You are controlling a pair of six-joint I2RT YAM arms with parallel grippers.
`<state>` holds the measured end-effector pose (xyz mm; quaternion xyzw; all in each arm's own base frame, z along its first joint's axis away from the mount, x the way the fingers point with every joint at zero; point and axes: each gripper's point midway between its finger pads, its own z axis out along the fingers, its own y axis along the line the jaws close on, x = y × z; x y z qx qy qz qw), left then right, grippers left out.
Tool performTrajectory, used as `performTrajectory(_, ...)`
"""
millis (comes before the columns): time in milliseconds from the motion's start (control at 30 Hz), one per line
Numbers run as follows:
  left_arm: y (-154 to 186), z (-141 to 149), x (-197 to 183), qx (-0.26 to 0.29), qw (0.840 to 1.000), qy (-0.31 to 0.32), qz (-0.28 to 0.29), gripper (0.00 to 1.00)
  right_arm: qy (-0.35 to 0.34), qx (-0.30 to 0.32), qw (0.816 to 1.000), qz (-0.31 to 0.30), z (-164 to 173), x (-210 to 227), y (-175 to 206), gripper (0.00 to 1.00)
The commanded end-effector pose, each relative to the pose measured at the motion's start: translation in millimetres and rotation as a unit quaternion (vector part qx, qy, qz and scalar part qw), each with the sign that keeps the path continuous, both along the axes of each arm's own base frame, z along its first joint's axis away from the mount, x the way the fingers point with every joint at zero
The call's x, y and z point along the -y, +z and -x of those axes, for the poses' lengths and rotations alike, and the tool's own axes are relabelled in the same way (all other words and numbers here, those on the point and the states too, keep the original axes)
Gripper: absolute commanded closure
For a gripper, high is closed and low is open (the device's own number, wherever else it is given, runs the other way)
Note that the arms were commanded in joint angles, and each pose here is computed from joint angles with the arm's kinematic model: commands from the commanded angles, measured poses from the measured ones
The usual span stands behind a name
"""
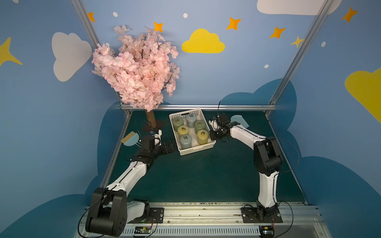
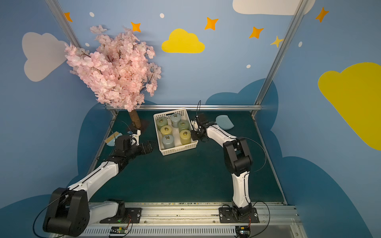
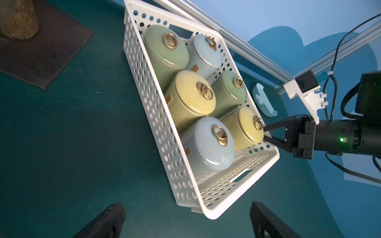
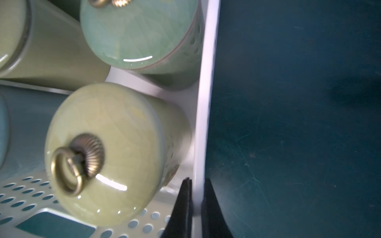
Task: Take the tea canister out of the basket
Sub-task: Move the basket to the center of the board.
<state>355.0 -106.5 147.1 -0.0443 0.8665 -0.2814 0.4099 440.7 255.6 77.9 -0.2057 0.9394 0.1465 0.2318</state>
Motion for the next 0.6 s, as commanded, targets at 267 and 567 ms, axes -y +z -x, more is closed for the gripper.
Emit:
performTrajectory(267, 27, 1, 8, 0.029, 0.999, -0.02, -0.003, 0.01, 0.028, -0.034, 0.999, 0.028, 68, 60, 13, 1.0)
performTrajectory(567, 43, -6, 25, 0.052, 0.998, -0.046, 0.004, 0.0, 0.024, -0.035, 0.999, 0.018, 99, 91, 26, 1.0)
